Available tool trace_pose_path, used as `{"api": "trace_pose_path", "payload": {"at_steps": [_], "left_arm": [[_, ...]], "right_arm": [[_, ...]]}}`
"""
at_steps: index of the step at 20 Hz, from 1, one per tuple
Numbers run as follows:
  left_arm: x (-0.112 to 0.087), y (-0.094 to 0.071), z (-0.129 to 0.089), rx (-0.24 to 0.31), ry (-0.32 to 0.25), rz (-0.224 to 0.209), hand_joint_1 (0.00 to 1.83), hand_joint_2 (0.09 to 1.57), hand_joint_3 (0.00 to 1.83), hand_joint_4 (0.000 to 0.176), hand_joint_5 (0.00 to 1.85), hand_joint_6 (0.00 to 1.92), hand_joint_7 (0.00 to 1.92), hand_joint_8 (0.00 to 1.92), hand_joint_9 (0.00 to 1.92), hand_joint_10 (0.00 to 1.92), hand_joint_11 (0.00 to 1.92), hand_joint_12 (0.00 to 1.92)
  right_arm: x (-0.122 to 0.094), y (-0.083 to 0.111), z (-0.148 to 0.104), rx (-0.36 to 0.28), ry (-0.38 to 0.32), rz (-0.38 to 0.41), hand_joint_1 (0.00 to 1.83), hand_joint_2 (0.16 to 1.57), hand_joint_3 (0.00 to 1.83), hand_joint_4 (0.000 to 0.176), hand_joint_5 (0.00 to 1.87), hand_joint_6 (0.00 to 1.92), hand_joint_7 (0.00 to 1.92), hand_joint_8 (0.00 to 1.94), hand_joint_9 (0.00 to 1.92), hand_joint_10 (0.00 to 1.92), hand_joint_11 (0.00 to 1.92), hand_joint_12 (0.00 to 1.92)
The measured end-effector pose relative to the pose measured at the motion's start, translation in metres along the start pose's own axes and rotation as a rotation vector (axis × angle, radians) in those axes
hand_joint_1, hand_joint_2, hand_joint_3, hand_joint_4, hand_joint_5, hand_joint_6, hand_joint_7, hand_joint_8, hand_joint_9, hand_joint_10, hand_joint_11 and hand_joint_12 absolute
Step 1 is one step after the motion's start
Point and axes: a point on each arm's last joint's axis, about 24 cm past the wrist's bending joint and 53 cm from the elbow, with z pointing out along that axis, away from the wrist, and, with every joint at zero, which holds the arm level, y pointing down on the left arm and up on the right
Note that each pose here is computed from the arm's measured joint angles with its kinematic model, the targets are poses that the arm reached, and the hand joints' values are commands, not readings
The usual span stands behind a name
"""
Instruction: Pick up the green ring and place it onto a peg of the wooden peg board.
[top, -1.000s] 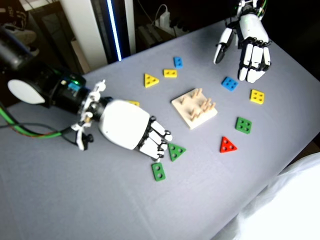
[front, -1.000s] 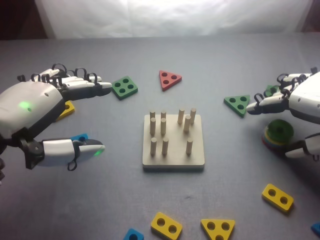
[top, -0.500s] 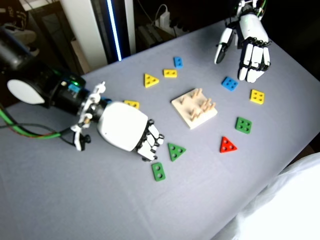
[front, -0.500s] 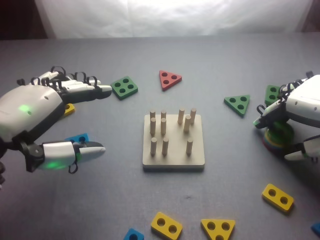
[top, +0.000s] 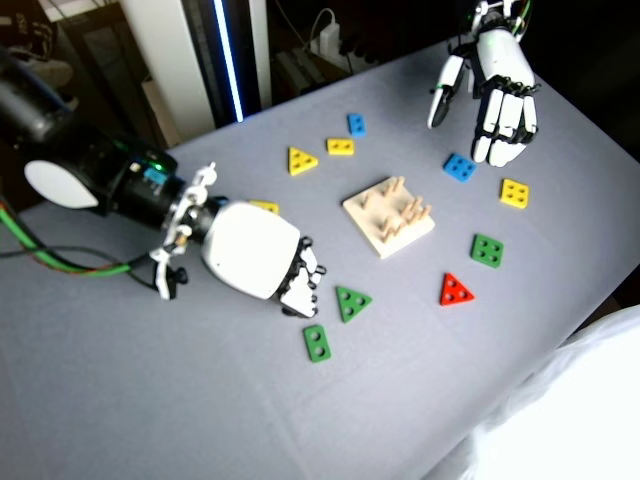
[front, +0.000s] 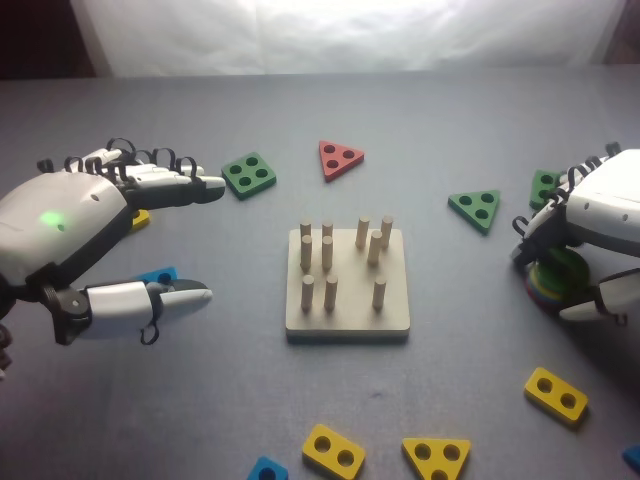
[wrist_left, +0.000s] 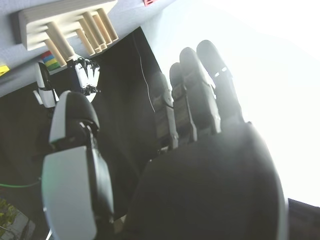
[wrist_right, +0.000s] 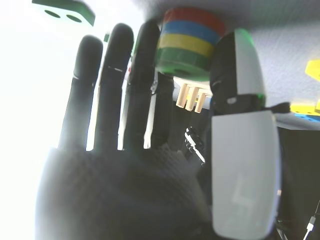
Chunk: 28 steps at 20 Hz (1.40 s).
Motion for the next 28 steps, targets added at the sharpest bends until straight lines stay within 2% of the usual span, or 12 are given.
{"api": "trace_pose_path", "payload": {"at_steps": [2,3,5,8,10,14,16,19,22,24,27,28], "left_arm": [[0.000,0.000,0.000,-0.001,-0.001,0.000,0.78,1.08,0.00,0.019,0.51,0.00,0.44,0.00,0.44,0.00,0.13,1.07],[0.000,0.001,0.000,-0.002,0.001,0.000,0.79,1.07,0.00,0.013,0.51,0.00,0.44,0.00,0.45,0.00,0.13,1.08],[0.001,0.002,-0.001,-0.005,0.005,0.001,0.77,1.08,0.00,0.004,0.51,0.00,0.44,0.00,0.46,0.01,0.14,1.08],[0.002,0.002,-0.001,-0.005,0.006,0.001,0.79,1.07,0.00,0.019,0.52,0.00,0.44,0.00,0.44,0.00,0.09,1.07],[0.002,0.002,-0.001,-0.005,0.005,-0.001,0.81,1.07,0.00,0.008,0.52,0.00,0.44,0.00,0.43,0.00,0.06,1.06],[0.003,0.002,-0.001,-0.008,0.009,-0.001,0.81,1.07,0.00,0.005,0.52,0.00,0.44,0.00,0.44,0.00,0.05,1.07],[0.003,0.003,-0.001,-0.009,0.009,0.000,0.81,1.07,0.00,0.019,0.52,0.00,0.44,0.00,0.41,0.00,0.00,1.05],[0.003,0.004,0.000,-0.012,0.013,0.003,0.82,1.07,0.00,0.006,0.53,0.00,0.44,0.00,0.40,0.01,0.00,1.00],[0.002,0.005,0.001,-0.015,0.013,0.008,0.84,1.06,0.00,0.000,0.55,0.01,0.45,0.00,0.41,0.01,0.00,1.01],[0.000,0.006,0.002,-0.014,0.010,0.011,0.81,1.06,0.00,0.000,0.55,0.01,0.44,0.00,0.40,0.00,0.00,1.00],[-0.002,0.003,0.004,-0.008,0.006,0.010,0.83,1.06,0.00,0.002,0.55,0.00,0.45,0.00,0.39,0.00,0.00,0.95],[-0.001,0.003,0.006,-0.005,0.005,0.008,0.83,1.08,0.00,0.031,0.53,0.00,0.45,0.00,0.39,0.00,0.00,0.92]], "right_arm": [[0.000,0.000,0.000,-0.001,-0.002,0.000,1.28,1.05,0.00,0.000,1.16,0.46,1.09,1.05,0.93,1.46,0.82,1.77],[-0.001,0.000,0.000,0.000,-0.002,-0.001,1.27,1.04,0.00,0.000,1.15,0.59,1.17,0.82,0.99,1.11,0.81,1.48],[-0.001,-0.001,0.000,0.001,-0.002,-0.001,1.27,1.02,0.00,0.000,1.13,0.67,1.25,0.62,1.08,0.85,0.86,1.30],[-0.009,0.007,0.003,-0.015,-0.011,-0.007,1.27,1.01,0.00,0.000,1.13,0.72,1.31,0.47,1.14,0.75,0.90,1.21],[-0.014,0.014,0.004,-0.042,-0.021,0.009,1.26,1.04,0.00,0.013,1.08,0.83,1.24,0.55,1.12,0.64,0.80,1.26],[-0.036,0.043,0.006,-0.139,-0.068,0.020,1.26,1.04,0.00,0.000,1.10,0.71,1.18,0.78,1.08,0.79,0.82,1.28],[-0.046,0.059,0.005,-0.192,-0.093,0.025,1.29,1.02,0.00,0.000,1.21,0.44,1.22,0.80,1.10,1.18,0.97,1.53],[-0.048,0.071,0.007,-0.234,-0.097,0.032,1.22,1.00,0.00,0.000,1.25,0.51,1.25,0.69,1.15,1.26,1.02,1.56],[-0.051,0.087,0.009,-0.290,-0.098,0.057,1.19,1.01,0.00,0.000,1.20,0.64,1.12,1.12,1.11,1.50,1.02,1.73],[-0.046,0.097,0.011,-0.318,-0.087,0.051,1.28,1.00,0.00,0.000,1.17,0.58,1.30,0.61,1.13,1.18,0.99,1.50],[-0.040,0.107,0.022,-0.348,-0.072,0.070,1.28,1.02,0.00,0.000,1.11,0.66,1.30,0.60,1.10,0.94,0.87,1.35],[-0.038,0.108,0.025,-0.353,-0.069,0.075,1.28,1.02,0.00,0.000,1.11,0.66,1.30,0.60,1.12,0.80,0.87,1.25]]}}
